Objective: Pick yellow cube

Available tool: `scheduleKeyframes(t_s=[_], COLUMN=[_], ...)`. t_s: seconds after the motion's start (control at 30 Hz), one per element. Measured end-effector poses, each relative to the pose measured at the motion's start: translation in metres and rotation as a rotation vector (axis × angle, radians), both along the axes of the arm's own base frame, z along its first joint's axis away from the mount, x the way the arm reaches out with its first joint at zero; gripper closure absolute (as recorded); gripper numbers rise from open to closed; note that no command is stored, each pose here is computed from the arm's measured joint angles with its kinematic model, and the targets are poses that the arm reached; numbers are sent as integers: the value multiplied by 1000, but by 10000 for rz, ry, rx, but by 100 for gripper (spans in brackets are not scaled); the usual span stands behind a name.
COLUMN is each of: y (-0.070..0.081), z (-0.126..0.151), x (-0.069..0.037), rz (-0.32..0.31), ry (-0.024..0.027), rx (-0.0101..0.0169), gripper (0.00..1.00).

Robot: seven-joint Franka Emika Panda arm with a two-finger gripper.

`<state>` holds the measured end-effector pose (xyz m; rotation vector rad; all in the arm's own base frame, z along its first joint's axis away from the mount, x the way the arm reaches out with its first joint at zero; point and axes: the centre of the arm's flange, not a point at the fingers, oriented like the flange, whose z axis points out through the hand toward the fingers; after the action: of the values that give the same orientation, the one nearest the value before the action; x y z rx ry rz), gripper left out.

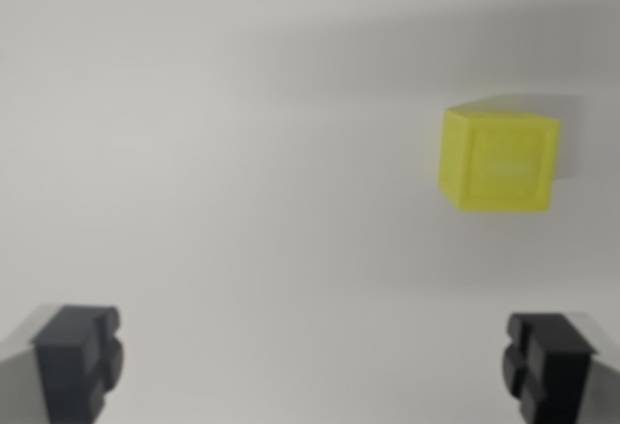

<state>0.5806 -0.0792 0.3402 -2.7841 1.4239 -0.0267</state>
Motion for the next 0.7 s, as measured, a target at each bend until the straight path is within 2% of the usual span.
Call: scheduleKeyframes(t_s=[0.7], y=[-21], z=[-35], x=[-2], rz=[-55], ry=[46], rx=[-7], gripper=[0])
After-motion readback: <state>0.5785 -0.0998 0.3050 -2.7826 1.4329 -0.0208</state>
